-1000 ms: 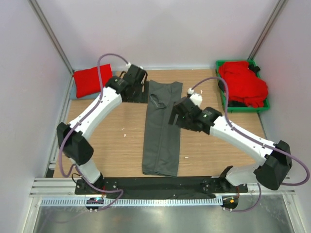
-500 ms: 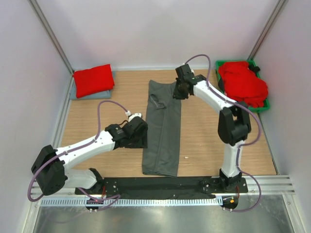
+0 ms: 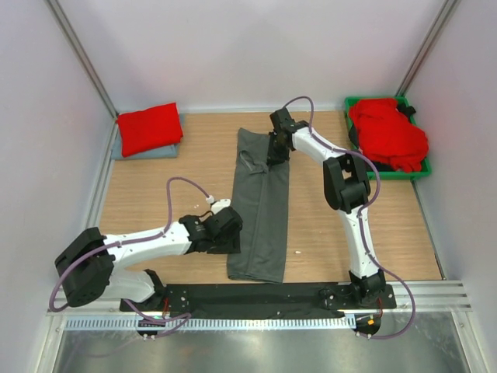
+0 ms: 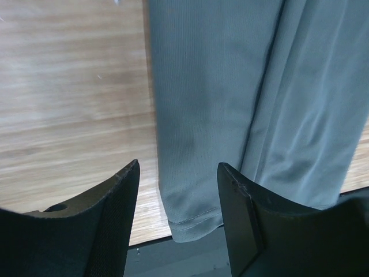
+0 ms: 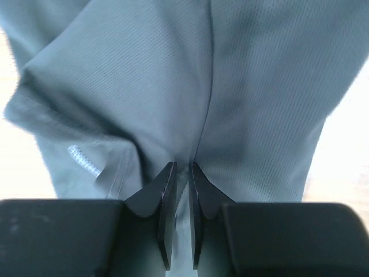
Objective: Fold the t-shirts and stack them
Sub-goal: Fold the tshirt
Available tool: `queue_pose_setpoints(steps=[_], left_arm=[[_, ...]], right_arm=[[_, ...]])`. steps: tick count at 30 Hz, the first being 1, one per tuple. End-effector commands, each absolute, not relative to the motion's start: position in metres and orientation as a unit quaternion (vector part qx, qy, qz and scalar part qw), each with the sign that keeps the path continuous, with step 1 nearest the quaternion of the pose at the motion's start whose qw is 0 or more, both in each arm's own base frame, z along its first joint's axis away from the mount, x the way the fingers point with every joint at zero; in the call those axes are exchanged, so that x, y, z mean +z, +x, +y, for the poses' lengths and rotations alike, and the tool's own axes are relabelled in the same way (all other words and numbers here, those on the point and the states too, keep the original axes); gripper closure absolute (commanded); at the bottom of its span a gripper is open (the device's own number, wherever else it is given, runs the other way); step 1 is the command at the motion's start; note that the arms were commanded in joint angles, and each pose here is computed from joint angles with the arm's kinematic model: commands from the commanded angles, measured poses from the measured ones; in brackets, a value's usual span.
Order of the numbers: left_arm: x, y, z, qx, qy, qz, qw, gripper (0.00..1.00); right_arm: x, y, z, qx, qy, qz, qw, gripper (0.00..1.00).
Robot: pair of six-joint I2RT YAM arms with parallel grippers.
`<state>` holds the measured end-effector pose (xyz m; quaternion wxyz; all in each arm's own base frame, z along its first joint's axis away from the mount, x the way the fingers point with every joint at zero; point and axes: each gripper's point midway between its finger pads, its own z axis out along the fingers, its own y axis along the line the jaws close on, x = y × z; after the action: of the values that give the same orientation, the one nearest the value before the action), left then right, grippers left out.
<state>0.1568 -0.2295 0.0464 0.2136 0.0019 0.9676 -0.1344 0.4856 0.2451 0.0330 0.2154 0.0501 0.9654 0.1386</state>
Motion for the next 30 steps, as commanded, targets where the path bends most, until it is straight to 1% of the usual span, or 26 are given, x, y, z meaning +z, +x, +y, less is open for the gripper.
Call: queue_pose_setpoints(steps=[1, 8, 13, 14, 16, 17, 19, 20, 21, 22, 24, 26, 27, 28, 29, 30], left_arm=[[0.032, 0.143, -0.237, -0.138, -0.005, 0.969, 0.204, 0.42], [0.018, 0.112, -0.24, -0.139, 0.0, 0.975, 0.176, 0.42], [0.012, 0.097, -0.244, -0.143, 0.006, 0.974, 0.176, 0.43], [0.01, 0.095, -0.244, -0.141, 0.007, 0.975, 0.173, 0.53], [0.007, 0.094, -0.244, -0.135, 0.007, 0.976, 0.17, 0.62], [0.002, 0.093, -0.243, -0.127, 0.008, 0.978, 0.168, 0.73], [0.001, 0.094, -0.244, -0.122, 0.009, 0.978, 0.171, 0.81], [-0.003, 0.094, -0.243, -0.114, 0.011, 0.979, 0.17, 0.91], [-0.002, 0.095, -0.245, -0.114, 0.011, 0.978, 0.172, 0.95], [-0.003, 0.096, -0.245, -0.112, 0.011, 0.978, 0.173, 1.0], [-0.001, 0.097, -0.25, -0.114, 0.014, 0.978, 0.175, 1.0], [0.002, 0.096, -0.254, -0.117, 0.015, 0.977, 0.177, 1.0], [0.004, 0.095, -0.258, -0.123, 0.016, 0.976, 0.178, 1.0], [0.006, 0.094, -0.259, -0.124, 0.018, 0.976, 0.178, 1.0], [0.007, 0.094, -0.26, -0.125, 0.019, 0.975, 0.181, 1.0], [0.01, 0.092, -0.263, -0.128, 0.02, 0.975, 0.183, 1.0]], right_arm=[[0.036, 0.503, 0.248, 0.158, 0.037, 0.96, 0.23, 0.8], [0.019, 0.513, 0.245, 0.159, 0.035, 0.961, 0.223, 0.8], [0.01, 0.515, 0.243, 0.161, 0.039, 0.962, 0.218, 0.8], [0.008, 0.516, 0.244, 0.163, 0.039, 0.961, 0.218, 0.8], [0.004, 0.517, 0.244, 0.166, 0.043, 0.962, 0.214, 0.8], [0.007, 0.521, 0.246, 0.169, 0.042, 0.96, 0.218, 0.8], [0.004, 0.523, 0.248, 0.173, 0.039, 0.96, 0.215, 0.8], [0.009, 0.524, 0.253, 0.185, 0.035, 0.958, 0.215, 0.8], [0.009, 0.524, 0.256, 0.193, 0.032, 0.957, 0.214, 0.79], [0.011, 0.523, 0.26, 0.205, 0.027, 0.955, 0.211, 0.76], [0.017, 0.522, 0.265, 0.217, 0.017, 0.953, 0.211, 0.72], [0.027, 0.524, 0.258, 0.199, 0.015, 0.955, 0.218, 0.53], [0.03, 0.53, 0.245, 0.162, 0.022, 0.958, 0.234, 0.45], [0.035, 0.527, 0.238, 0.145, 0.021, 0.962, 0.231, 0.32], [0.046, 0.53, 0.234, 0.134, 0.019, 0.96, 0.243, 0.27], [0.065, 0.533, 0.228, 0.122, 0.016, 0.957, 0.263, 0.21]])
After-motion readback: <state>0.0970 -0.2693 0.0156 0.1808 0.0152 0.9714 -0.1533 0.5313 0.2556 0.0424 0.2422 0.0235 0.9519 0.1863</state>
